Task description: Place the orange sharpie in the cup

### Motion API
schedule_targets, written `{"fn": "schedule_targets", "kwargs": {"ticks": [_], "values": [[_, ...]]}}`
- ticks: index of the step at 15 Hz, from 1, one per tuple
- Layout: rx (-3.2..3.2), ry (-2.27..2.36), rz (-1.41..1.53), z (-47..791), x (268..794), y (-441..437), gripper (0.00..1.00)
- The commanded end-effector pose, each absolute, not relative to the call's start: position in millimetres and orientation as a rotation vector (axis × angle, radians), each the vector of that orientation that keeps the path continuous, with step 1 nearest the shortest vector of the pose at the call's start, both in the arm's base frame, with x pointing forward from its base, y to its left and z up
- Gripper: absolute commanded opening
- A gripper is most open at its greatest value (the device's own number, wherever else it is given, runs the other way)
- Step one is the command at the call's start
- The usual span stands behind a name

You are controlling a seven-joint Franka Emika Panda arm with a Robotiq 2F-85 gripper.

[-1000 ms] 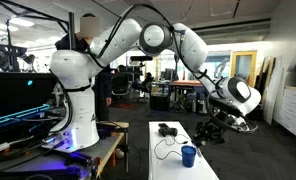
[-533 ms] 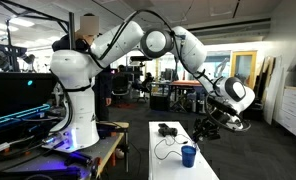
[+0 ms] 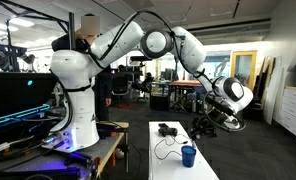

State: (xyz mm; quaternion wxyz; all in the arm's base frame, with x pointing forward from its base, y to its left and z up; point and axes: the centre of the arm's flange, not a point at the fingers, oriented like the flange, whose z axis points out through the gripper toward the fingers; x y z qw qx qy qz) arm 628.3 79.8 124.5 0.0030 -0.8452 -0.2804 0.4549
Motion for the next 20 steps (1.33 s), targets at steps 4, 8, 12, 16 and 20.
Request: {"fn": "schedule_targets", "kwargs": {"ticks": [4, 8, 12, 16, 20], "values": [[-2.581, -0.816, 1.477, 123, 619, 84, 0.06], [-2.521, -0.805, 1.527, 110, 612, 85, 0.06], [-2.485, -0.829, 1.571, 97, 610, 89, 0.06], [-2.471, -0.854, 1.584, 92, 611, 93, 0.06], [-2.477, -0.874, 1.582, 97, 616, 95, 0.06]]}}
